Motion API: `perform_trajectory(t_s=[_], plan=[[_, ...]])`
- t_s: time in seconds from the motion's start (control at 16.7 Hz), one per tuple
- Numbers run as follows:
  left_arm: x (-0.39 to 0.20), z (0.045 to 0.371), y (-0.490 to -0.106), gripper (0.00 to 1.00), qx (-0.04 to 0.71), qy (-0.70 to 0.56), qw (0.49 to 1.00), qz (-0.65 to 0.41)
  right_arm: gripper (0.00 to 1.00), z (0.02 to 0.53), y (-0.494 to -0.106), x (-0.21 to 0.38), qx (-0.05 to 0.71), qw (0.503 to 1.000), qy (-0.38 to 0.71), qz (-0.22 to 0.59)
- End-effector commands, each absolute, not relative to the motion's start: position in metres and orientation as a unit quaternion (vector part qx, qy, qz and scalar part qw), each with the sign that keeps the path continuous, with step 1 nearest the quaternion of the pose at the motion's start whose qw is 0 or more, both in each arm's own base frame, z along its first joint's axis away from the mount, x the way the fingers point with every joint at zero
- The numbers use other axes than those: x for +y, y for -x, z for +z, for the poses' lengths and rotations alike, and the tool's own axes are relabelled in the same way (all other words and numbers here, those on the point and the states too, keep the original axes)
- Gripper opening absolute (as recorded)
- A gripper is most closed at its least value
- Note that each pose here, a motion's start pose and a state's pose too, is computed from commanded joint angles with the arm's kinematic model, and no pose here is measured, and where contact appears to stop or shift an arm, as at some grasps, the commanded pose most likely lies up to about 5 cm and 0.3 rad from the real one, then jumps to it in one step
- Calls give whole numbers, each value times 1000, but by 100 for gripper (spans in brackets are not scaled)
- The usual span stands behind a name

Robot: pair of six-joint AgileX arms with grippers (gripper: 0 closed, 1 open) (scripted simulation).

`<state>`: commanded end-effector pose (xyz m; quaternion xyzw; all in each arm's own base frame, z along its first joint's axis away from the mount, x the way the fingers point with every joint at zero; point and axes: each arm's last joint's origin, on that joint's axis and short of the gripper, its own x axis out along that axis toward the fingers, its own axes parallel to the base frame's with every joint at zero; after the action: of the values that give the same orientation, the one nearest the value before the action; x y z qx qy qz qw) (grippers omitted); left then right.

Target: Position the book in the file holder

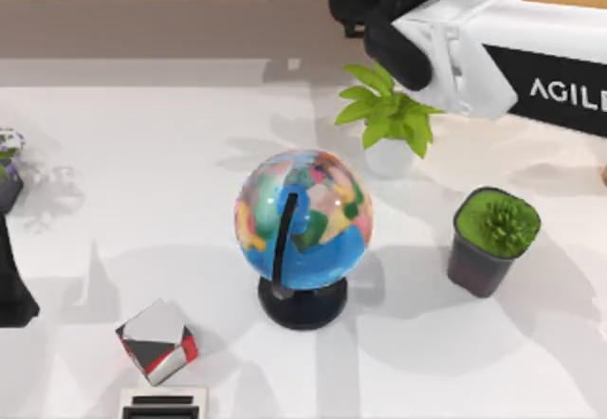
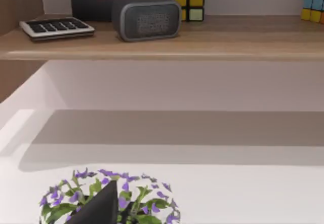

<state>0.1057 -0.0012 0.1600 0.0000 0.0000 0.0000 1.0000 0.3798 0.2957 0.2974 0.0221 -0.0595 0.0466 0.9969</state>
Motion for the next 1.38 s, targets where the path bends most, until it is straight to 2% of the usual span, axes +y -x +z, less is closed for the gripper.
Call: perform_trajectory(t_s=[0.18, 0.42, 1.38], plan=[[-1, 160, -106, 100, 0, 0, 1000, 0, 100, 248, -403, 336, -32, 999, -10, 22], [-1, 160, -106, 100, 0, 0, 1000, 0, 100, 208, -415, 358, -8, 1000, 5, -2], [-1, 160, -106, 100, 0, 0, 1000, 0, 100, 205, -436, 359, -6, 1000, 6, -4]])
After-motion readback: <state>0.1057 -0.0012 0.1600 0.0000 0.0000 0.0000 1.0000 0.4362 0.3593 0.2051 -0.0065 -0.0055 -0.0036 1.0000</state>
